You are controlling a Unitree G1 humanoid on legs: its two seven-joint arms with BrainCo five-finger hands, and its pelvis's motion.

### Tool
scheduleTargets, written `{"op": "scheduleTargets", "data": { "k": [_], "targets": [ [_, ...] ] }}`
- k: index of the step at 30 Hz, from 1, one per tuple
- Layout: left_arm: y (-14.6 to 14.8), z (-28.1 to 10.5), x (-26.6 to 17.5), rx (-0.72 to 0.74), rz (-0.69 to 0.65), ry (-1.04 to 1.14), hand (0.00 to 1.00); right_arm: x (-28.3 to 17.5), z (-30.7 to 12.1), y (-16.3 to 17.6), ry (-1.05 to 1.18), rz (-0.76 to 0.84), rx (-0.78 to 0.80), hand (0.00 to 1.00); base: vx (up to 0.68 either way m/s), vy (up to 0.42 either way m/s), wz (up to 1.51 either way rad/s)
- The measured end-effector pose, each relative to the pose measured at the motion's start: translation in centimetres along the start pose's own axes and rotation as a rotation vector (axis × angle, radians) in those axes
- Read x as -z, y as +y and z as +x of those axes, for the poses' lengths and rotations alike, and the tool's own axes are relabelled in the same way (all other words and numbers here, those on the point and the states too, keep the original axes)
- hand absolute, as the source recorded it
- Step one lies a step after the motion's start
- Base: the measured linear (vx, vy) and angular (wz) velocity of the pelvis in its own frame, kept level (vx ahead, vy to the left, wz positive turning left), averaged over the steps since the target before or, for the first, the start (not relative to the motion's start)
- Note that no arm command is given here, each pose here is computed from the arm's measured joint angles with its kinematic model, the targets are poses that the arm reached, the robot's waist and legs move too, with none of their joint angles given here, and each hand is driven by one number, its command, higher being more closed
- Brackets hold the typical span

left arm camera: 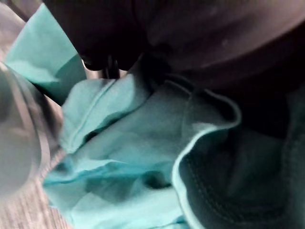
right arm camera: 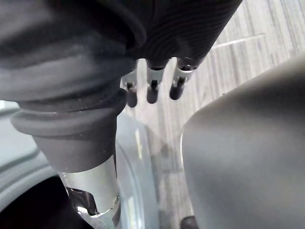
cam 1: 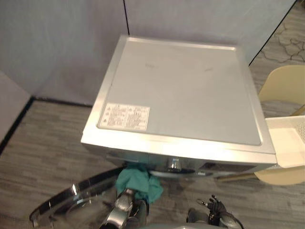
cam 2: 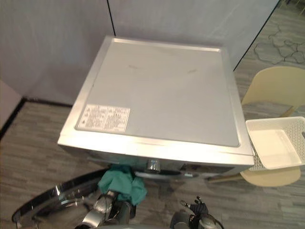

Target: Pick up the laundry basket with both hands and put the clothes into the washing machine.

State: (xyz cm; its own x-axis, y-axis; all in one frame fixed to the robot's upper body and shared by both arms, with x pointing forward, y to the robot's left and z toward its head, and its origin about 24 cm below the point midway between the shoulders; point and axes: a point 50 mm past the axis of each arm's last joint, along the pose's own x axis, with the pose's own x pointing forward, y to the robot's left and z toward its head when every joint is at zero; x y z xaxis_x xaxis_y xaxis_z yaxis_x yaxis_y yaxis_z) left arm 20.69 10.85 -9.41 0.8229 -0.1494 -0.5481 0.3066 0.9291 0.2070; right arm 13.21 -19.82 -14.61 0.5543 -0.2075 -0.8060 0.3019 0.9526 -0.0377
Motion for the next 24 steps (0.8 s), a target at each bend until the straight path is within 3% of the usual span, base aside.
{"op": "scheduleTargets", "data": {
  "k": [2,9,12,17,18,20,22,24],
  "targets": [
    [-0.3,1.3,-3.9,0.018,0.024,-0.123,1.0,-2.4,0.4,1.0,-0.075,-0.026,-0.015,0.0,-0.33,0.027,-0.13],
    [-1.5,2.7,-11.0,0.029,0.035,-0.319,1.0,-9.0,0.0,4.4,-0.329,0.016,-0.086,0.0,-0.28,-0.078,-0.04],
    [-0.3,3.2,-14.1,-0.043,-0.006,-0.393,1.0,-11.1,-0.7,5.7,-0.421,0.042,-0.11,0.0,-0.2,-0.092,-0.33],
    [4.4,3.7,-19.3,-0.234,-0.143,-0.491,1.0,-13.7,-1.4,6.2,-0.532,0.055,-0.114,0.0,-0.13,-0.045,-0.5],
    [6.9,3.7,-21.1,-0.303,-0.199,-0.523,1.0,-14.4,-1.7,6.0,-0.564,0.059,-0.108,0.0,-0.05,-0.022,-0.41],
    [8.7,3.5,-22.4,-0.352,-0.24,-0.543,1.0,-14.7,-1.7,5.8,-0.573,0.058,-0.101,0.0,-0.05,-0.024,-0.36],
    [13.4,2.2,-25.3,-0.436,-0.417,-0.625,1.0,-15.0,-1.7,5.9,-0.582,0.057,-0.105,0.0,-0.03,-0.024,-0.3],
    [16.1,0.9,-27.5,-0.479,-0.48,-0.698,1.0,-15.6,-2.1,6.2,-0.615,0.086,-0.119,0.0,-0.01,-0.028,-0.27]
  ]
}}
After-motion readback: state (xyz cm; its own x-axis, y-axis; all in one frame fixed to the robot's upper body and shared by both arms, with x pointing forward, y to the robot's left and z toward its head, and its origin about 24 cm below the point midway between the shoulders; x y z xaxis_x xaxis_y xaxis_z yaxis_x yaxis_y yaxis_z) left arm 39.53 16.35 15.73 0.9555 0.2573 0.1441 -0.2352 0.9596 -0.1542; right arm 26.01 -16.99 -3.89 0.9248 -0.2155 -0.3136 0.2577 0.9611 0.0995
